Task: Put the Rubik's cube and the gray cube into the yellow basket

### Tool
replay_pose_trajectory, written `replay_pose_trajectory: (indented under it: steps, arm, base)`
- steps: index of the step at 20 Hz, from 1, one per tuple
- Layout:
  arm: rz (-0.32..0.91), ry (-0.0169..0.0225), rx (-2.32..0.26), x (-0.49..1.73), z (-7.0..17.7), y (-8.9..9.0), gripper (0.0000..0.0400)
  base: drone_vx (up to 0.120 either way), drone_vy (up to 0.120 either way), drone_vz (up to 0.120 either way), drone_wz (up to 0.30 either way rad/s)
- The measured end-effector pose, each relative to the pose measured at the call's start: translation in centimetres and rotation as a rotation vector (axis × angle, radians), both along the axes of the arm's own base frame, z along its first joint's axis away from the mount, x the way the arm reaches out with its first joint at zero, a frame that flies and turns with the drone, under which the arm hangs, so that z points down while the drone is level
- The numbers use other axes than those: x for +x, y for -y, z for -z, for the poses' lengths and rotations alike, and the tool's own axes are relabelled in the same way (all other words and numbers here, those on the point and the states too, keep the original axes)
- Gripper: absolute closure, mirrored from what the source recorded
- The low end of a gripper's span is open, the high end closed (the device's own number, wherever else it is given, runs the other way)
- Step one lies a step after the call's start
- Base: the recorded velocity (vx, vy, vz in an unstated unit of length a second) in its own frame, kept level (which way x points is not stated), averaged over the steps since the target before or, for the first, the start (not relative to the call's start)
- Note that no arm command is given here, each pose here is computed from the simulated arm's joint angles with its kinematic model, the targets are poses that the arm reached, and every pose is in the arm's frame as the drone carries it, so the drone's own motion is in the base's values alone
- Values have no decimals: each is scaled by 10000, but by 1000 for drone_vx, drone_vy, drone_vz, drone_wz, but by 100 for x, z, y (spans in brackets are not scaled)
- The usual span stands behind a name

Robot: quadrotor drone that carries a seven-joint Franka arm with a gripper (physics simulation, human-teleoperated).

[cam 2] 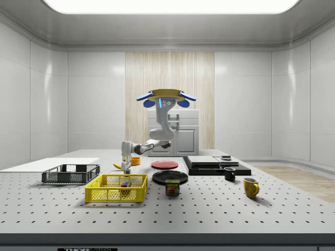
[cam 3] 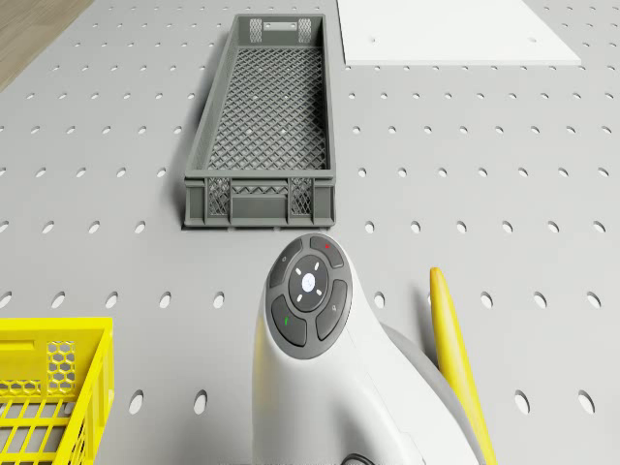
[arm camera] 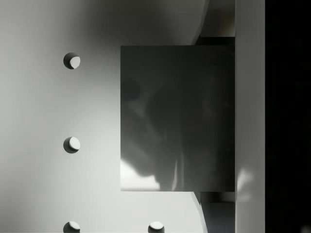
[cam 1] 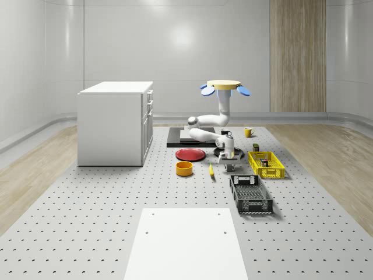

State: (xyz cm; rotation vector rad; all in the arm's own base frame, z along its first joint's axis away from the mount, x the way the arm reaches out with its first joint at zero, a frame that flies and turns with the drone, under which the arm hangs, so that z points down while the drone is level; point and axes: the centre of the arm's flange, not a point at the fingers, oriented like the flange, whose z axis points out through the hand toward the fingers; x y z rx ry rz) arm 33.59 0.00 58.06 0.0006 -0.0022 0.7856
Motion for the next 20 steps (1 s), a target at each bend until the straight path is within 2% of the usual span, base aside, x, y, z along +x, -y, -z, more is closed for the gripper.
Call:
replay_pose_trajectory:
  steps: [5,14,20]
  arm:
    - [0,0,0,6,-2,0,144]
    - [-2,0,0,8,65,0,149]
    - [-1,-1,1,8,272,0,150]
  base:
    - [0,0,0,0]
    - [0,0,0,0]
    - [0,0,107,0]
